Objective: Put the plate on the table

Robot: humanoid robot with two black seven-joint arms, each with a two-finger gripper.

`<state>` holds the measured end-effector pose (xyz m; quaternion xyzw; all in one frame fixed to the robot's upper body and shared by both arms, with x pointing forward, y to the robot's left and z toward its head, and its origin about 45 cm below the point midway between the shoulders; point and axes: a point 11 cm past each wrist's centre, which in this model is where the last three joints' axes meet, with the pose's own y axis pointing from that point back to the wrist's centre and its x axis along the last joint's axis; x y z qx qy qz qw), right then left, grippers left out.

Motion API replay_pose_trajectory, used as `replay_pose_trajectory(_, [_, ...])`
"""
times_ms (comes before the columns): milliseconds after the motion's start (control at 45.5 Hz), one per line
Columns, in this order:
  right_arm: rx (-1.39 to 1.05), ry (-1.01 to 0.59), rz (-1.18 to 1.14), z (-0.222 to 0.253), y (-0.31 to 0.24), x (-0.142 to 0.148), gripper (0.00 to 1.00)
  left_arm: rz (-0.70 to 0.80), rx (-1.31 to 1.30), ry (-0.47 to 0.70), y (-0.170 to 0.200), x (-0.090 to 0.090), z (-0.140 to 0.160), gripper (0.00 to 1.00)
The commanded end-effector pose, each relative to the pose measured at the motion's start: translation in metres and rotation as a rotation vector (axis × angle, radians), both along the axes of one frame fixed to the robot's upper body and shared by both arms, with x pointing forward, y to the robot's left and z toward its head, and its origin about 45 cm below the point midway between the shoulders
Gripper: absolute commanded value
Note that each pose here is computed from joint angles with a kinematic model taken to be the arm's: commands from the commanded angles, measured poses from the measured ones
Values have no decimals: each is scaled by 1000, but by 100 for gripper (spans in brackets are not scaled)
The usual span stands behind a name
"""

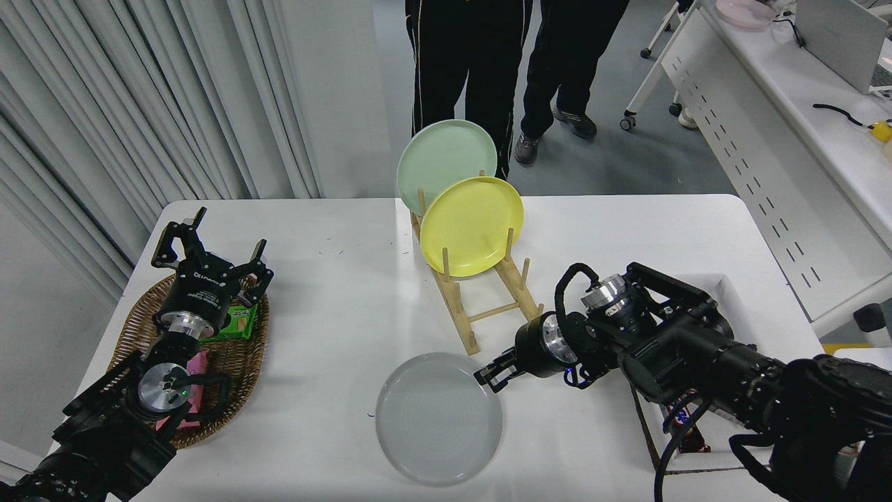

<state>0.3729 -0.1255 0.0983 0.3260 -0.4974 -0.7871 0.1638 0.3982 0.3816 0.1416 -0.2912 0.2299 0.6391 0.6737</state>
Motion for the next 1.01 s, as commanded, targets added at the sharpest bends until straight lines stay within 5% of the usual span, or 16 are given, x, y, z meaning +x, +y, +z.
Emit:
replay_pose_trajectory(0, [0, -1, -2, -1, -1, 0, 0, 0, 1, 1, 0, 0, 0, 100])
replay_pose_trajectory(571, [4, 1, 3, -5, 0, -3, 0, -1, 0, 0, 0, 0, 0, 100])
replay_pose_trajectory(615, [8, -5, 6, -5, 0, -3, 13, 0, 1, 1, 0, 0, 0, 100])
replay_pose_trajectory(813, [12, -13, 12, -4, 1, -3, 14, 0, 0, -1, 0, 0, 0, 100])
replay_pose_trajectory(879, [18, -14, 16, -4, 3, -3, 32, 0, 0, -1, 0, 0, 0, 100])
replay_pose_trajectory(989, [22, -20, 21, -2, 5, -3, 82, 0, 1, 1, 0, 0, 0, 100])
